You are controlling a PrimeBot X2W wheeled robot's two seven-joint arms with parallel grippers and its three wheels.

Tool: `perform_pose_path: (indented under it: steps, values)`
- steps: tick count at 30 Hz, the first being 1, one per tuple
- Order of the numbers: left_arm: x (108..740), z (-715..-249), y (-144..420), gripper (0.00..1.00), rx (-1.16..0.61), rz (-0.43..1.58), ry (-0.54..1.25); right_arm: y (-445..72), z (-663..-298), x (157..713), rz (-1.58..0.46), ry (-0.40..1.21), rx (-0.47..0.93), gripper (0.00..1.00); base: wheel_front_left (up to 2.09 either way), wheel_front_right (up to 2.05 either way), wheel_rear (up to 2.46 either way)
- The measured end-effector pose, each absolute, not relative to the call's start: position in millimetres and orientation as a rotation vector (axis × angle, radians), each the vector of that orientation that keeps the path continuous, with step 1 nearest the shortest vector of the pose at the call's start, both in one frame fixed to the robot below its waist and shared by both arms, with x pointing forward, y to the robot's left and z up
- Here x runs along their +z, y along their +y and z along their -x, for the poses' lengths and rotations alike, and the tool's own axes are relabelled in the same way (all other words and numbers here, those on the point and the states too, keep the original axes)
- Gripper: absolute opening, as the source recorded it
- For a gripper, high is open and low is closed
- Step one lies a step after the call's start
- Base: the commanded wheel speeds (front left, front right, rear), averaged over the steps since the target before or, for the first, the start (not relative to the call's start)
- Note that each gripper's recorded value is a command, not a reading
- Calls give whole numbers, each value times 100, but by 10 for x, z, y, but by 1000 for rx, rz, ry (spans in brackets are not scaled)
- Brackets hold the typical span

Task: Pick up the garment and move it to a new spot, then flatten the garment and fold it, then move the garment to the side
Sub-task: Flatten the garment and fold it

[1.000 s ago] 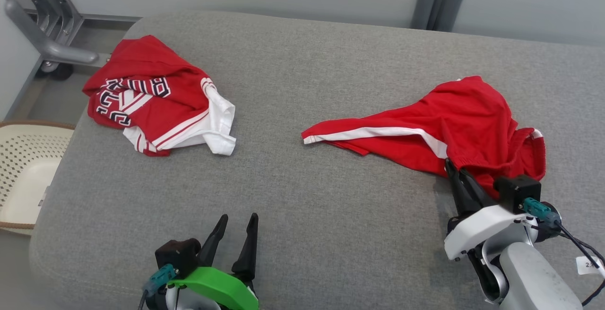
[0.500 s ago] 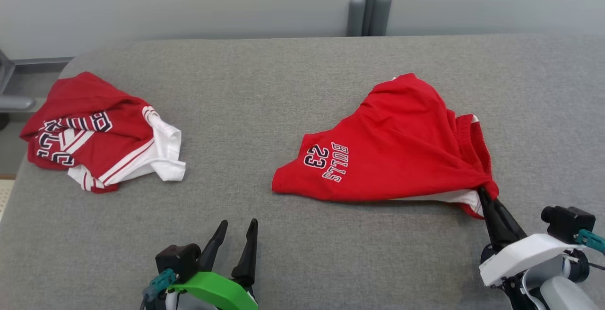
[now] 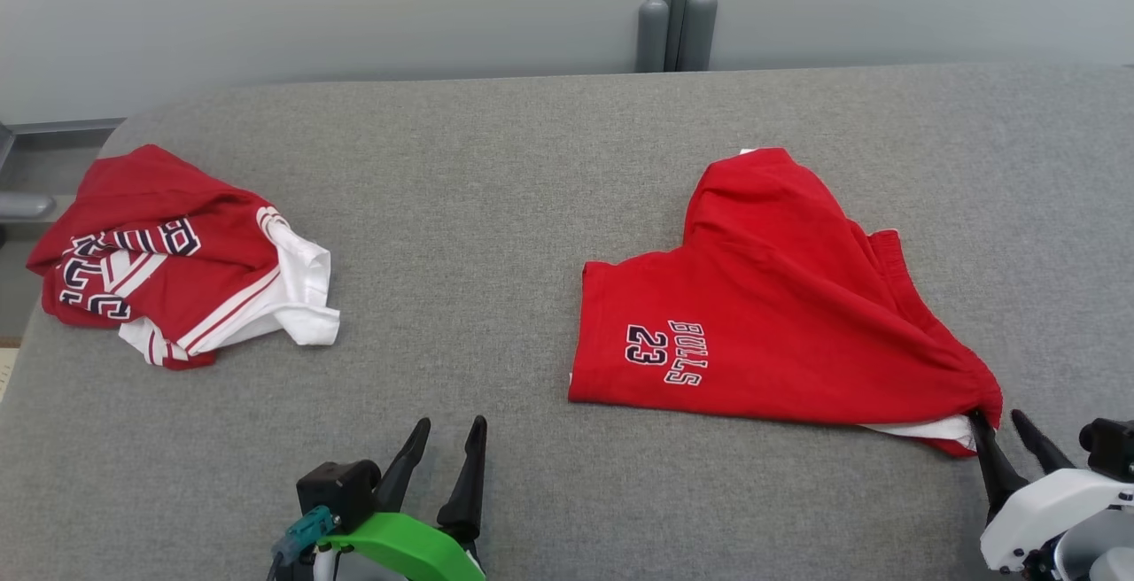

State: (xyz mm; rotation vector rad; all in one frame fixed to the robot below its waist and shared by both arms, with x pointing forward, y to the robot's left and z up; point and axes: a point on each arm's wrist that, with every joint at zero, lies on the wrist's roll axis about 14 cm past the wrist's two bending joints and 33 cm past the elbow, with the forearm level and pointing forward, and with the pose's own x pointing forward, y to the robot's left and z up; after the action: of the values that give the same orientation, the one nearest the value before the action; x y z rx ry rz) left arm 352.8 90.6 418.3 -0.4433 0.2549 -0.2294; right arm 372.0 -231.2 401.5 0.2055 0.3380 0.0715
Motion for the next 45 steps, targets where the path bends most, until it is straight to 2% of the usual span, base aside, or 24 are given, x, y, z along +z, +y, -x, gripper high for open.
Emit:
perform_pose_path:
  steps: [7,11,19,25,35,45]
  values:
    - [4218,-3550,889,100,-237,443,245,-2517,-3848,4130,-124,274,5,100,0,0,0]
    - [4291,-3631,749,100,-286,438,230,-2672,-3900,4380,-91,179,-48,100,0,0,0]
    - [4367,-3815,329,100,-423,422,231,-2627,-3778,4471,-104,124,-81,100,0,0,0]
    - [4220,-3800,-39,100,-528,430,306,-2679,-3668,4439,-106,131,-109,100,0,0,0]
    - [3874,-3743,-338,100,-590,468,453,-2819,-3529,4319,-111,168,-170,100,0,0,0]
    - [3961,-3799,-400,100,-607,489,430,-2729,-3582,4307,-117,170,-149,100,0,0,0]
